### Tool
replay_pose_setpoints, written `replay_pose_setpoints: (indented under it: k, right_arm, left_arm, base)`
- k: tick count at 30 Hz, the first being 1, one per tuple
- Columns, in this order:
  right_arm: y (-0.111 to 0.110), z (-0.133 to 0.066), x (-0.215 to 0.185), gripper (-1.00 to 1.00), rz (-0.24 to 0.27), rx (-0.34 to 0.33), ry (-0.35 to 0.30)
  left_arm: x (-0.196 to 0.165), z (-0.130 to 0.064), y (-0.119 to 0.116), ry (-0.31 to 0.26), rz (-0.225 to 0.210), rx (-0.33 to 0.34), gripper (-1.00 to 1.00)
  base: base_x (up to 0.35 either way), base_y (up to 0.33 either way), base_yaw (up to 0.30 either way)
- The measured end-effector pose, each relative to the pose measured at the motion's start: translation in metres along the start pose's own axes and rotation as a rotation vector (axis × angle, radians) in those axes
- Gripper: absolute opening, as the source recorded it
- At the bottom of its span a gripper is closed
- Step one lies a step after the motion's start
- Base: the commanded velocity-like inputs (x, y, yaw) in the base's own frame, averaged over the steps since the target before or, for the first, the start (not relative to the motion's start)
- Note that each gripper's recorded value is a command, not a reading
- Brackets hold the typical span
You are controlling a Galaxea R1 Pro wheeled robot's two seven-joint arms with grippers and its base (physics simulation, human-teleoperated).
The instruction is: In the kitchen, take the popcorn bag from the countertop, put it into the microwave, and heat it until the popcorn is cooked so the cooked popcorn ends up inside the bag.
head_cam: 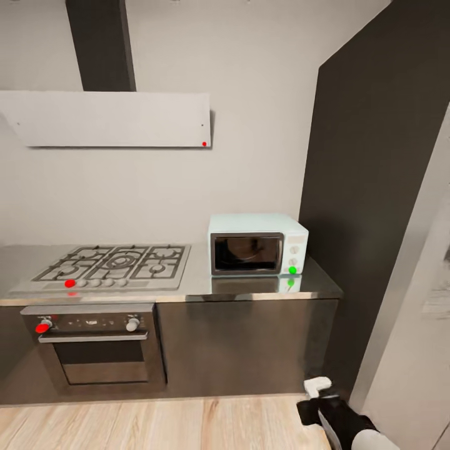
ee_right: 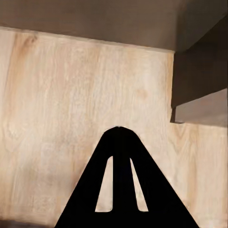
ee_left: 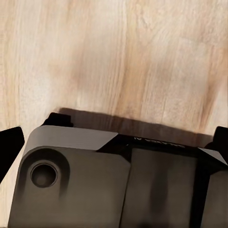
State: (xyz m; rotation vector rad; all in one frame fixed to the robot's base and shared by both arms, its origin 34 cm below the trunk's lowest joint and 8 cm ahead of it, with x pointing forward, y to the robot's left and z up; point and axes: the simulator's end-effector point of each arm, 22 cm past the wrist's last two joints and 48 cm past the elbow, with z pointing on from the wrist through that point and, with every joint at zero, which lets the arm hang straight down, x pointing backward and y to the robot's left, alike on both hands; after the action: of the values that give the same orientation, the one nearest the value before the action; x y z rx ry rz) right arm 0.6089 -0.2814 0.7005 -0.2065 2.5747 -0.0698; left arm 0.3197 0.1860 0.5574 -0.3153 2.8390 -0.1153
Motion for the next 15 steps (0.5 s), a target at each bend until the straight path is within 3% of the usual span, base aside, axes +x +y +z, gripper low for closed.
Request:
replay_pose_setpoints:
  k: [1,2,3,5,10,15]
  right_arm:
    - [0.018,0.007,0.039,-1.00,-0.014,-0.022,0.029]
    - [0.026,0.008,0.053,-1.00,-0.019,-0.033,0.034]
    - [0.024,0.009,0.068,-1.00,-0.023,-0.032,0.030]
    - [0.022,0.007,0.130,-1.00,-0.026,-0.031,0.085]
    - [0.033,-0.027,0.308,-1.00,-0.030,-0.051,0.252]
    - [0.045,-0.050,0.370,-1.00,-0.014,-0.067,0.332]
  left_arm:
    - [0.000,0.000,0.000,0.000,0.000,0.000,1.00]
    - [0.000,0.000,0.000,0.000,0.000,0.000,1.00]
    - [0.000,0.000,0.000,0.001,0.000,0.000,1.00]
    - [0.001,0.000,0.001,0.001,0.000,-0.001,1.00]
    - [0.001,0.000,0.001,0.001,-0.001,-0.002,1.00]
    - [0.001,0.000,0.002,0.003,-0.001,-0.004,1.00]
  base:
    - [-0.041,0.000,0.000]
    - [-0.021,0.000,0.000]
    - [-0.011,0.000,0.000]
    - [-0.005,0.000,0.000]
    - [0.000,0.000,0.000]
    - [0.000,0.000,0.000]
